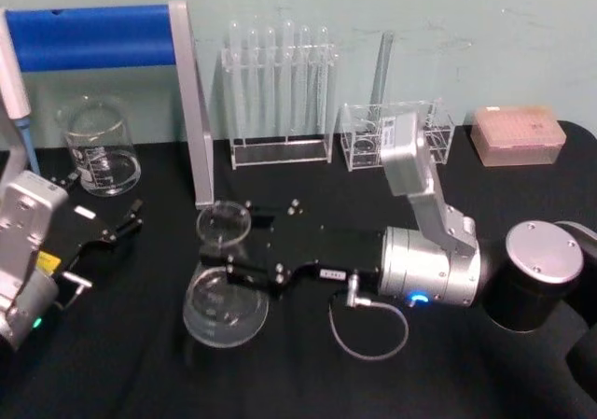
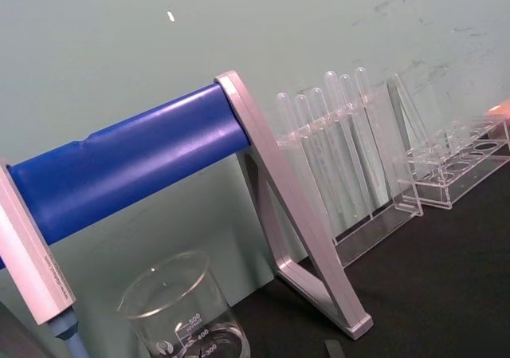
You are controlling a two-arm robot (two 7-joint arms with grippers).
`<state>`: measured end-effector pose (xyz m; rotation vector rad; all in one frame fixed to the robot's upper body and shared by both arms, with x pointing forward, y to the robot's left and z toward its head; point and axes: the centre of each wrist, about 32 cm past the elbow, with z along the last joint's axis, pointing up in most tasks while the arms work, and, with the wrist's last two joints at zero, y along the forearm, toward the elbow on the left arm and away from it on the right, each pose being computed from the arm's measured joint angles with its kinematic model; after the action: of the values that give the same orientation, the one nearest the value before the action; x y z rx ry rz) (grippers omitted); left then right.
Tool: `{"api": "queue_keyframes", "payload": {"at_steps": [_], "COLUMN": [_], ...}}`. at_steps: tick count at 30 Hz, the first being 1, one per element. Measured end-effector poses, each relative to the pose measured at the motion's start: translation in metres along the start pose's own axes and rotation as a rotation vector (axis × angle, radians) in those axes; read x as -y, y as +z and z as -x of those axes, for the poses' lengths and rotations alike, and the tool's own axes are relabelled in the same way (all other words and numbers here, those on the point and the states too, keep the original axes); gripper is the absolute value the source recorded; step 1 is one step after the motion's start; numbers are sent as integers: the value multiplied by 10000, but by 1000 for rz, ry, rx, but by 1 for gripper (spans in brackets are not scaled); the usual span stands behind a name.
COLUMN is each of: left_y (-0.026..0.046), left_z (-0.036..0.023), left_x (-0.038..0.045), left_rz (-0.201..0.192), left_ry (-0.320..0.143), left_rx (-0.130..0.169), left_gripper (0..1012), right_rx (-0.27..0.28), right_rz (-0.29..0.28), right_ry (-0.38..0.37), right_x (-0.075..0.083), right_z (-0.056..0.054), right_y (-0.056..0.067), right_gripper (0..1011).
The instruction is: Grasp the erlenmeyer flask with one hand, shake it three times, then place it back.
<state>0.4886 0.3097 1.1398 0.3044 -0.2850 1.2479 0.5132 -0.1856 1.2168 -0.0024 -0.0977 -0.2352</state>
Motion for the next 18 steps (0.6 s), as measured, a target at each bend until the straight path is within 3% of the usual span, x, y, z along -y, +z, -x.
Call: {"api": "queue_keyframes", "payload": {"at_steps": [9,18], "left_y": [0,0], "left_z": [0,0], "left_x": [0,0], "left_rz": [0,0], "left_ry": [0,0], "left_rx": [0,0], "left_gripper": [1001,1001], "right_rx": [18,27], "right_rz": [7,8], "right_ry": [131,159], "right_x": [-36,-44], "right_z": [21,24], "right_y": [1,4], "right_gripper": [457,456]}}
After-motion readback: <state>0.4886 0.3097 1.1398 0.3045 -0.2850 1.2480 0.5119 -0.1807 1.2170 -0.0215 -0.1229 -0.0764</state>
